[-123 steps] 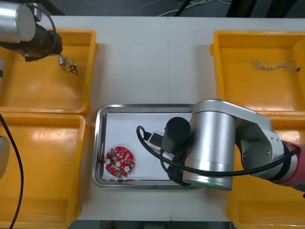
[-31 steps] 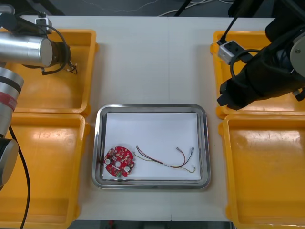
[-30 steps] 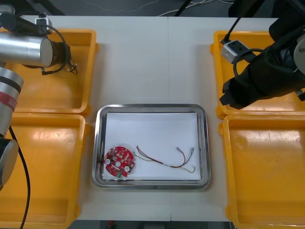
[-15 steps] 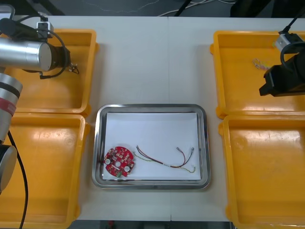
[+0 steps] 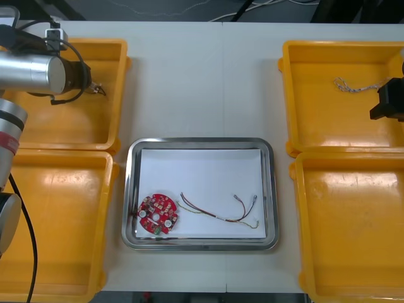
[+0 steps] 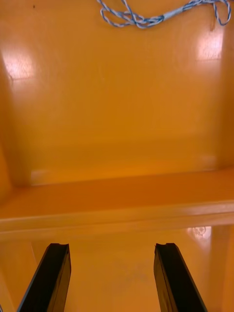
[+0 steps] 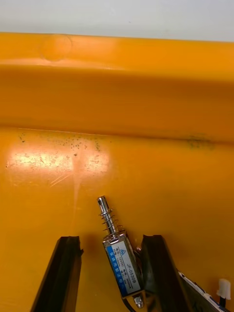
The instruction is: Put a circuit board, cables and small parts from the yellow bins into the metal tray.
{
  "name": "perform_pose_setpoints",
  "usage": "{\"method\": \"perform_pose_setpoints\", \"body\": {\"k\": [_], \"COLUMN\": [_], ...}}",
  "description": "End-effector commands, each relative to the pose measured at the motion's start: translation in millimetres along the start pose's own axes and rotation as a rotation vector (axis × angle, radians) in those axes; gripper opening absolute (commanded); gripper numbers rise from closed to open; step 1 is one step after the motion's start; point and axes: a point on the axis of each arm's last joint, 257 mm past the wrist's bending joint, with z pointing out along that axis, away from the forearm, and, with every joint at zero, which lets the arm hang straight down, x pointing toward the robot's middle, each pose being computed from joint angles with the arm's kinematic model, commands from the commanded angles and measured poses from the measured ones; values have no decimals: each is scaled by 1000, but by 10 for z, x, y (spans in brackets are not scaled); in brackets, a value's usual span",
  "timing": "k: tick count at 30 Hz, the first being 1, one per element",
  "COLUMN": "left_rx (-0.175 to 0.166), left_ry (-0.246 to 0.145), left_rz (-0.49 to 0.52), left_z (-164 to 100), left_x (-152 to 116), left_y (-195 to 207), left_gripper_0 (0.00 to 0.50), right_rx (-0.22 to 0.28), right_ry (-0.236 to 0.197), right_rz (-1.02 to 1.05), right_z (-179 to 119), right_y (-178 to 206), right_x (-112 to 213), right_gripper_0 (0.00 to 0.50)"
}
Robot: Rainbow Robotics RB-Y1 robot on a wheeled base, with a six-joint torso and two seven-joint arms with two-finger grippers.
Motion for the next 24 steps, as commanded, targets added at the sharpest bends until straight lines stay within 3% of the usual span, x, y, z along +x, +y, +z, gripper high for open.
{"method": "perform_pose_setpoints", "body": {"k": [1,8,11,15,24], "left_rx": [-34,-36,-37,-36,-26], "left_ry": [-57,-60,-57,-57,-46], "left_rz": [77,84,84,85,89], "left_z": [-128,-143,-139,-140,-172], "left_x": [-178,-144,-124,-111,-87], "left_y": [321,346,354,354,360], "left_gripper_0": [241,83,0,0,0], "right_rx": [20,-12,9,39,37], "right_ry": [-89,-141,-158,-168,-159], "right_rz": [15,21,14,11,44], "right_z": [-172,-147,-125,-90,-107], "right_y": [-198,-131,-136,-146,-153], "right_x": [-300,-634,-767,-935,-1297], "right_gripper_0": [495,496,493,495,496]}}
